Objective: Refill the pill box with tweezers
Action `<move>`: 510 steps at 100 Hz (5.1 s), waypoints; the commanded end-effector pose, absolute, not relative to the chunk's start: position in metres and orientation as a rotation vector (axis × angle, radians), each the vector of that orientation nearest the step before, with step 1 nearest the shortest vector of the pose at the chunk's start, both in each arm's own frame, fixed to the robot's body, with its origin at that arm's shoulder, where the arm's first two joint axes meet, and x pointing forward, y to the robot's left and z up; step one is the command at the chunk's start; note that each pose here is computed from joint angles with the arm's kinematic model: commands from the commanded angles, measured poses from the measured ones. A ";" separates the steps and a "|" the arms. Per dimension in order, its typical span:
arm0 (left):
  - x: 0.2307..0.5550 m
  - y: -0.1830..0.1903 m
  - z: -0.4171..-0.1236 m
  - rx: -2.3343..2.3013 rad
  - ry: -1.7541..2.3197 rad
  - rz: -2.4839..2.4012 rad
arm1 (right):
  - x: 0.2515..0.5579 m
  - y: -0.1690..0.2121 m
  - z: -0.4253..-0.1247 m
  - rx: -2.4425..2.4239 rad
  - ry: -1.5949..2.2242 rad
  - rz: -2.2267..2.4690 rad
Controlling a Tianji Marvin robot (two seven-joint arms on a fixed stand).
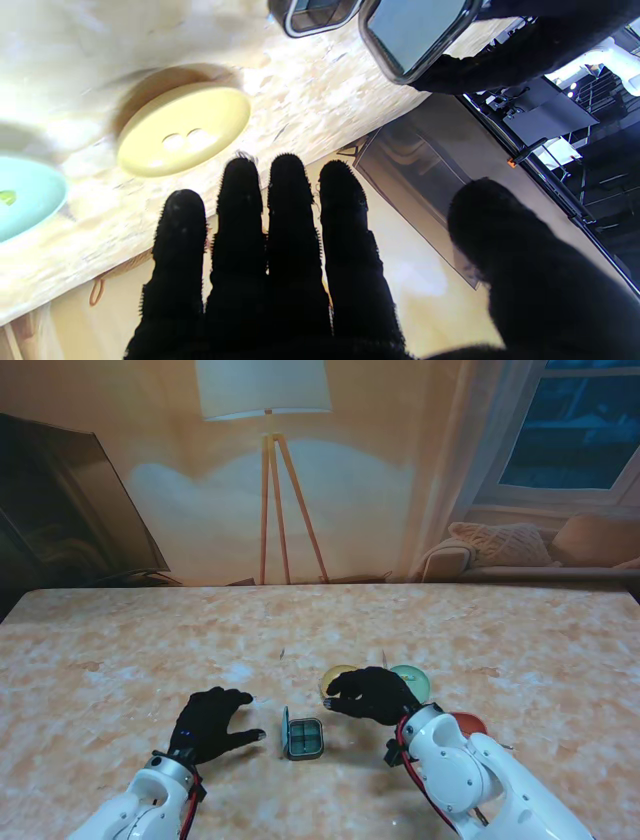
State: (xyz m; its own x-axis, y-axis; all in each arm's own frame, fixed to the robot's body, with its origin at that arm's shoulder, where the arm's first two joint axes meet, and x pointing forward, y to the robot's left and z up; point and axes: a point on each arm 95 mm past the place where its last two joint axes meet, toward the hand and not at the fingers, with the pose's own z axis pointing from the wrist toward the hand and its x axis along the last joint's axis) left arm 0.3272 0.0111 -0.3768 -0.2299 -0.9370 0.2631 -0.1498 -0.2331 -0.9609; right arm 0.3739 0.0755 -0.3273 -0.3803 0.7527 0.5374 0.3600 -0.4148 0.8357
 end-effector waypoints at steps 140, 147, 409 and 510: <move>0.341 0.022 -0.334 -1.432 1.257 -1.698 | 0.330 -0.090 -0.296 1.279 1.784 1.387; 0.341 0.021 -0.335 -1.426 1.258 -1.702 | 0.328 -0.097 -0.298 1.285 1.791 1.360; 0.340 0.014 -0.375 -1.492 1.162 -1.762 | 0.341 -0.104 -0.382 1.234 1.729 1.267; 0.341 0.016 -0.377 -1.517 1.172 -1.740 | 0.336 -0.114 -0.359 1.299 1.638 1.306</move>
State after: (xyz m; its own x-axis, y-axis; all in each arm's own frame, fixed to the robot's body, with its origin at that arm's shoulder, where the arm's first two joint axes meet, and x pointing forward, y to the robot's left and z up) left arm 0.3411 0.0177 -0.3764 -0.2186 -0.8444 0.4891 -0.1245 -0.4729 -0.8722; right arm 0.3418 -0.1155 -0.3548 -0.2873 0.9552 0.0708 0.2668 0.0088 0.9637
